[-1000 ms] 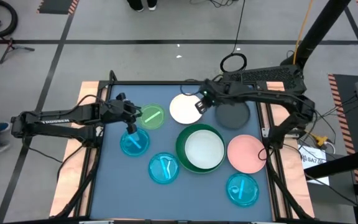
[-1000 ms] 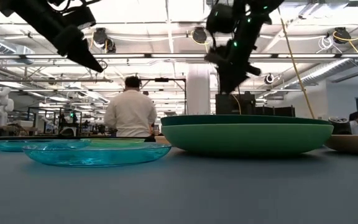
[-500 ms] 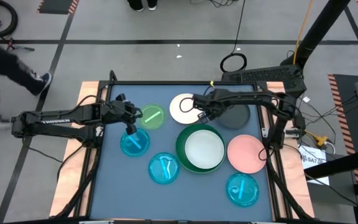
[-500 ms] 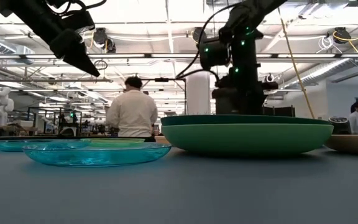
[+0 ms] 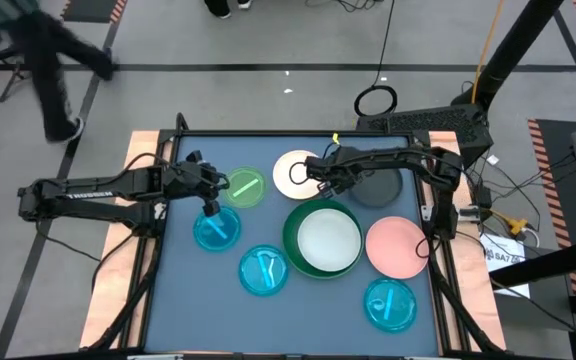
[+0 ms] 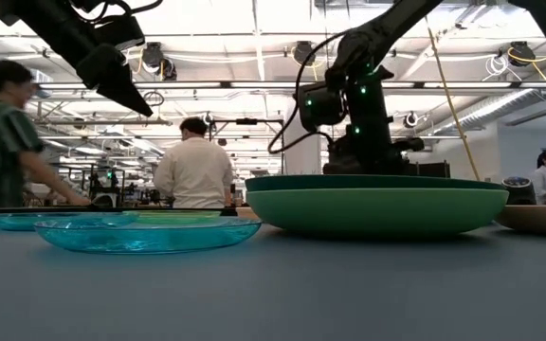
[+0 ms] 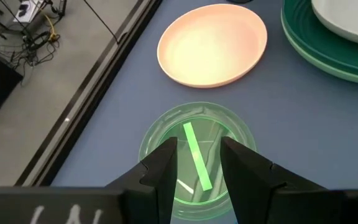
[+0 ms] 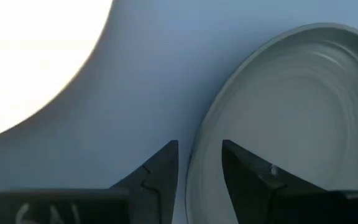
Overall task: Stack plastic plates
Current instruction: Stack the black plate on top of the gray plate
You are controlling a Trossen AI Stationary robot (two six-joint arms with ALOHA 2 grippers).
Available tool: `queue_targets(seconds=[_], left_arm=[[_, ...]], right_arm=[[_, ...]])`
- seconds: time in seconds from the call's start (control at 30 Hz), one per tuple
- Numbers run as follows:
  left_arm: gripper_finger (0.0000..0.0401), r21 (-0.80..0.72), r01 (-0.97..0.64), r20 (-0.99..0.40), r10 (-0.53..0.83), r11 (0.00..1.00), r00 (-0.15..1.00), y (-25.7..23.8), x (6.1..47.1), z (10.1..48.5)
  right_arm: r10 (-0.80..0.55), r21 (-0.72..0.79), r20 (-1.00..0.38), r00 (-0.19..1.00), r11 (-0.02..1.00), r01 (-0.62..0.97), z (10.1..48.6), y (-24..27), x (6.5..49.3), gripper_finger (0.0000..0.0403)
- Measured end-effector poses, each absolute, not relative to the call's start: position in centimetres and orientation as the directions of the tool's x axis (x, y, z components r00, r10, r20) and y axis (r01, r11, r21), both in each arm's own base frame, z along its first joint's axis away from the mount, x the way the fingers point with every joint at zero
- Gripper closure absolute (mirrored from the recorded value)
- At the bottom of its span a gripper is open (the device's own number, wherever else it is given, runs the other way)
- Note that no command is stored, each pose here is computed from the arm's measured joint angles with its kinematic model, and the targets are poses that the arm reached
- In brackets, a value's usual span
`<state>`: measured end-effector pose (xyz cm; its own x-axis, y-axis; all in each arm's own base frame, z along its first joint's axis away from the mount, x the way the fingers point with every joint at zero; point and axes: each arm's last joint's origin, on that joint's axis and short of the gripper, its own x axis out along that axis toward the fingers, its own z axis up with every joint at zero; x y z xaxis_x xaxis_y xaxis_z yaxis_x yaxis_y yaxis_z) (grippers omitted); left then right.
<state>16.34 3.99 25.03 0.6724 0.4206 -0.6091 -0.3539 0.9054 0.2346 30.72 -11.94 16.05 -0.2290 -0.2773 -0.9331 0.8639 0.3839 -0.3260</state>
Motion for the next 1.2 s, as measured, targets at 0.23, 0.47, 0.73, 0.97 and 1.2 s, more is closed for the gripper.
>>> queue_targets(seconds=[0.23, 0.47, 0.73, 0.97, 1.2], left_arm=[[0.0272, 0.234, -0.354, -0.609, 0.421, 0.905, 0.673, 4.0, 16.3, 25.0], [0.0272, 0.234, -0.354, -0.608, 0.421, 0.905, 0.673, 4.0, 16.3, 25.0], [0.0272, 0.236, -0.353, -0.602, 0.422, 0.905, 0.678, 4.0, 16.4, 25.1], [0.0272, 0.233, -0.358, -0.583, 0.425, 0.904, 0.692, 4.0, 16.5, 25.3], [0.0272, 0.233, -0.358, -0.583, 0.424, 0.904, 0.693, 4.0, 16.5, 25.3]], right_arm=[[-0.301, -0.391, -0.909, -0.288, 0.382, 0.837, 14.4, -12.8, 30.7, 0.0310], [-0.333, -0.427, -0.891, -0.309, 0.386, 0.817, 14.3, -13.0, 30.6, 0.0393], [-0.379, -0.494, -0.854, -0.356, 0.380, 0.782, 17.9, -11.6, 29.6, 0.0397], [-0.503, -0.417, -0.848, -0.167, 0.439, 0.796, 24.3, -6.6, 30.2, 0.0398], [-0.441, -0.191, -0.887, 0.137, 0.620, 0.761, 27.9, 0.6, 30.7, 0.0398]])
